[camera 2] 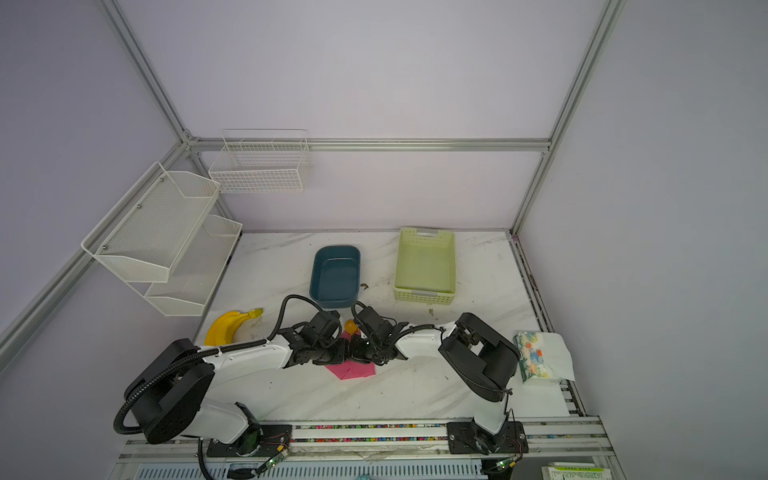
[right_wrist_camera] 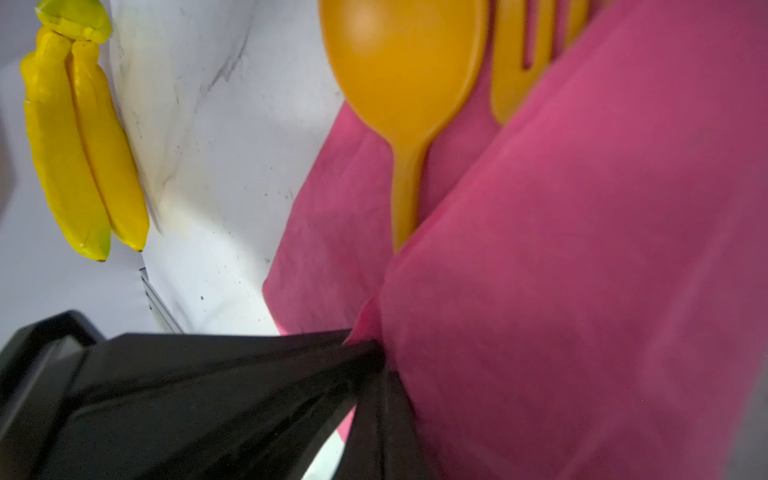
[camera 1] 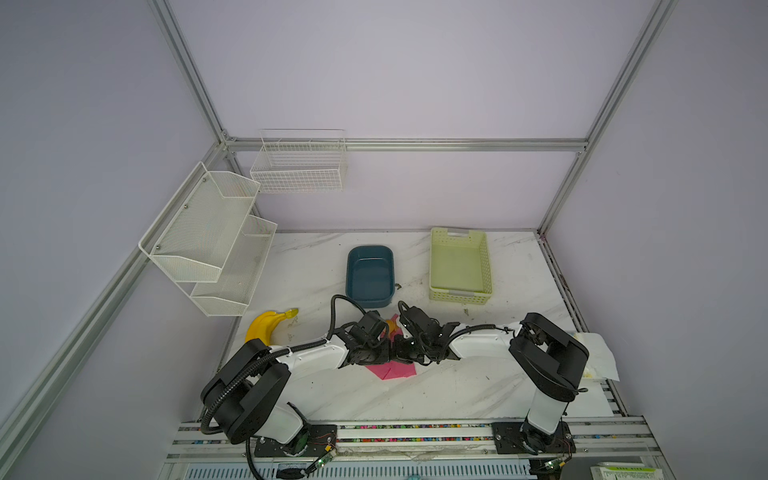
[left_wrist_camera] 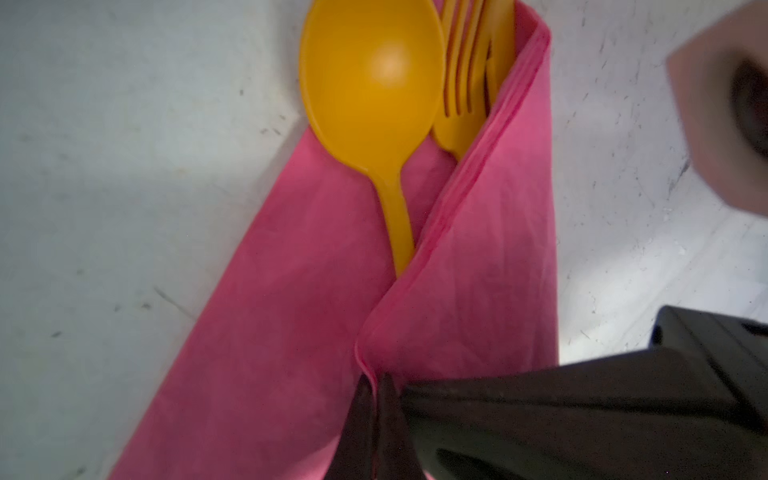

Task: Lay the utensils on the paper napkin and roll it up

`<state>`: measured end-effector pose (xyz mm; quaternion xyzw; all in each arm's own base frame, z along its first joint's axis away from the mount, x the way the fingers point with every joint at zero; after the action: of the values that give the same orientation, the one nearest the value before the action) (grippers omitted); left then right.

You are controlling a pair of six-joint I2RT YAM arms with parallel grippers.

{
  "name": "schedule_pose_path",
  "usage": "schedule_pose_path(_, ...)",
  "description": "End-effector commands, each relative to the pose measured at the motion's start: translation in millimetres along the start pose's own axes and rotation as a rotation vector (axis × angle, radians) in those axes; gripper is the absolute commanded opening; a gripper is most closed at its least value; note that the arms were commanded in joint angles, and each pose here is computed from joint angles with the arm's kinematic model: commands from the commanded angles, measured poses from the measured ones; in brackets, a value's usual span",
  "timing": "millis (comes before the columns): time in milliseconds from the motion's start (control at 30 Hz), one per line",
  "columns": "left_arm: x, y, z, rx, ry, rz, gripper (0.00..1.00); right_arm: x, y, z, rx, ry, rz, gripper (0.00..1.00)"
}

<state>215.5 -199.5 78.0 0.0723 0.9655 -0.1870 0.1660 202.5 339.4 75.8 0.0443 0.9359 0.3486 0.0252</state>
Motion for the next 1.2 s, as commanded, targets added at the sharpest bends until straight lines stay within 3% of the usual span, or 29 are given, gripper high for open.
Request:
schedule_pose_path(0, 16.1, 14.4, 4.1, -0.056, 0.033, -0.001, 0.02, -6.8, -4.9, 4.6, 0.069, -0.037, -0.017, 0.0)
schedule_pose_path(500, 19.9, 16.6, 5.0, -0.063, 0.045, 0.004, 0.0, -15.5, -19.0, 7.6, 0.206, -0.085, -0.027, 0.0)
schedule_pose_path(1167, 10.5, 20.2, 5.3, -0.146, 0.046, 0.022, 0.02, 2.7, -19.3, 7.3, 0.162, 0.059, -0.128, 0.03)
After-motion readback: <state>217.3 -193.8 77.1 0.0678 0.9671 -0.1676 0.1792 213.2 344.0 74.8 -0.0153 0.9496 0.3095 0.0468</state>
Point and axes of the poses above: each gripper's point midway between its finger pads, its own z axis out along the fingers, its own y axis along the line the jaws close on, x = y × z, the point moved 6 cm from there along -z, back along the fingers, and after that the axes turned 8 degrees about z, right-handed, at the moved point
